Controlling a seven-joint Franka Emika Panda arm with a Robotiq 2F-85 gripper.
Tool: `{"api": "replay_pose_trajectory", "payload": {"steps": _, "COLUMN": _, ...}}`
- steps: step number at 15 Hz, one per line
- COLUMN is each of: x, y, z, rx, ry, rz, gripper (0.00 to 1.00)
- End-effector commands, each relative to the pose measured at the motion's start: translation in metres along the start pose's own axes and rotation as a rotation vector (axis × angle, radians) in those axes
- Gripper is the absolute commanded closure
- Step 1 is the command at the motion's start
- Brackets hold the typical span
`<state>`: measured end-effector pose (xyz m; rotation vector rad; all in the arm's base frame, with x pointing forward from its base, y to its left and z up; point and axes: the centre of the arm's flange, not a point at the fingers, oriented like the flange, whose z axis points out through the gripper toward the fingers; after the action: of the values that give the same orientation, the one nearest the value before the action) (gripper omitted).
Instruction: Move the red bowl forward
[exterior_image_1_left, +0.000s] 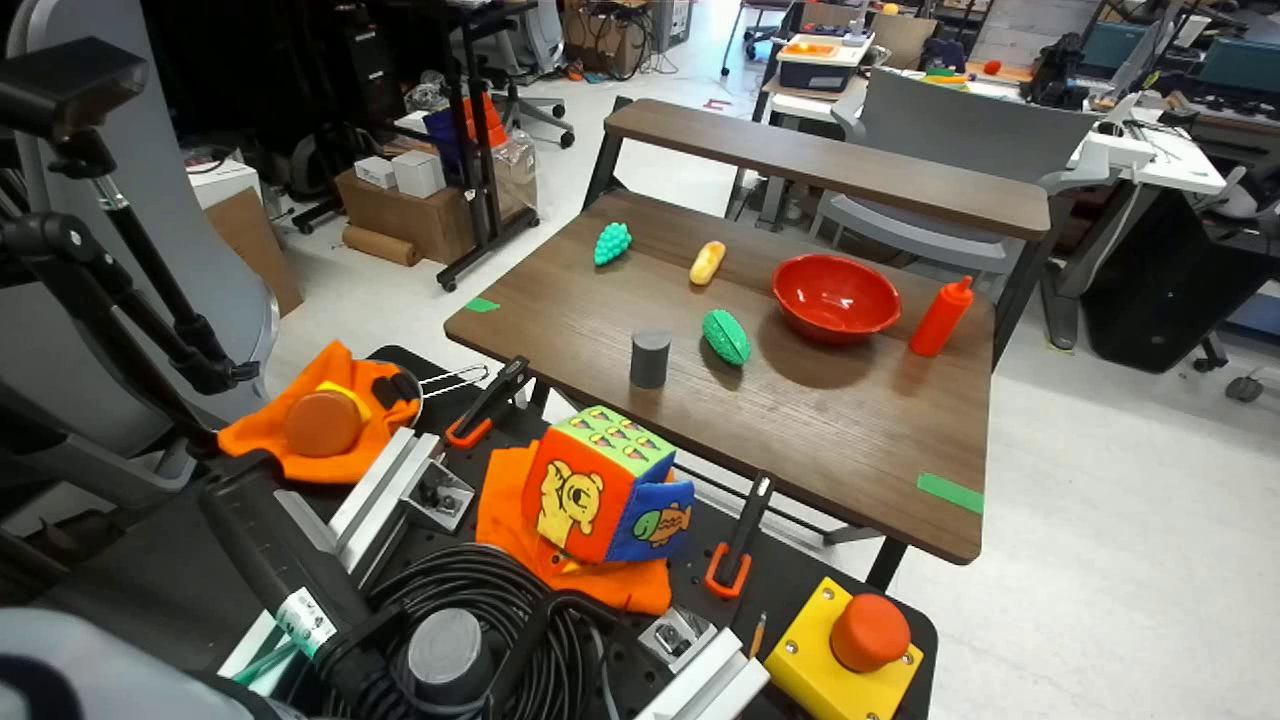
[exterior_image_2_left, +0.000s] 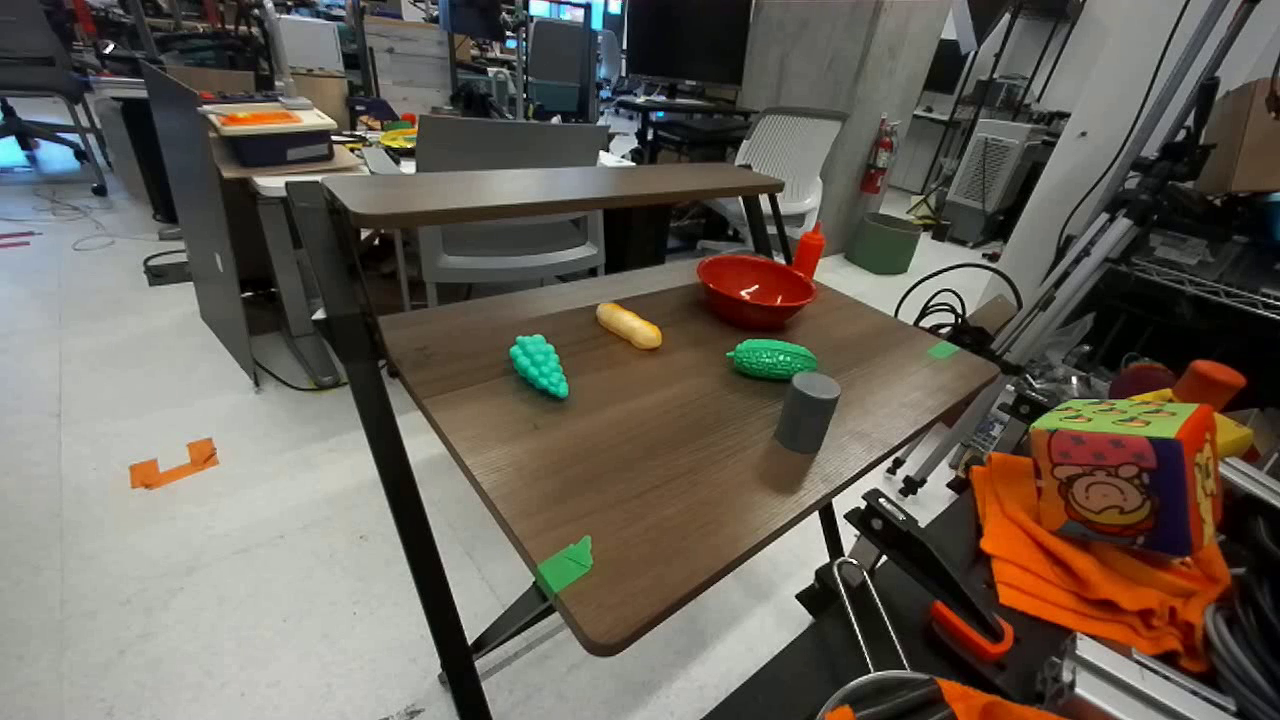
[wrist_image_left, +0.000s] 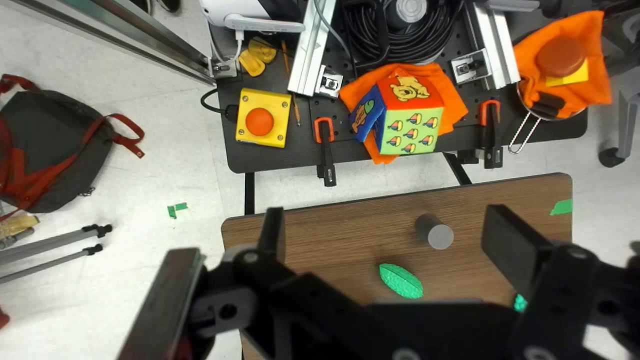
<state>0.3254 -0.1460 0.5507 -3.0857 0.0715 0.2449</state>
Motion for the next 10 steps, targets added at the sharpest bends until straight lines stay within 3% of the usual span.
{"api": "replay_pose_trajectory", "payload": {"steps": 1, "x": 0.0, "y": 0.0, "z": 0.0, "rx": 0.0, "ry": 0.0, "rz": 0.0, "gripper": 0.0}}
{"api": "replay_pose_trajectory", "payload": {"steps": 7, "x": 0.0, "y": 0.0, "z": 0.0, "rx": 0.0, "ry": 0.0, "rz": 0.0, "gripper": 0.0}}
{"api": "replay_pose_trajectory", "payload": {"steps": 10, "x": 0.03, "y": 0.002, "z": -0.003, "rx": 0.005, "ry": -0.008, "rz": 0.023, "gripper": 0.0}}
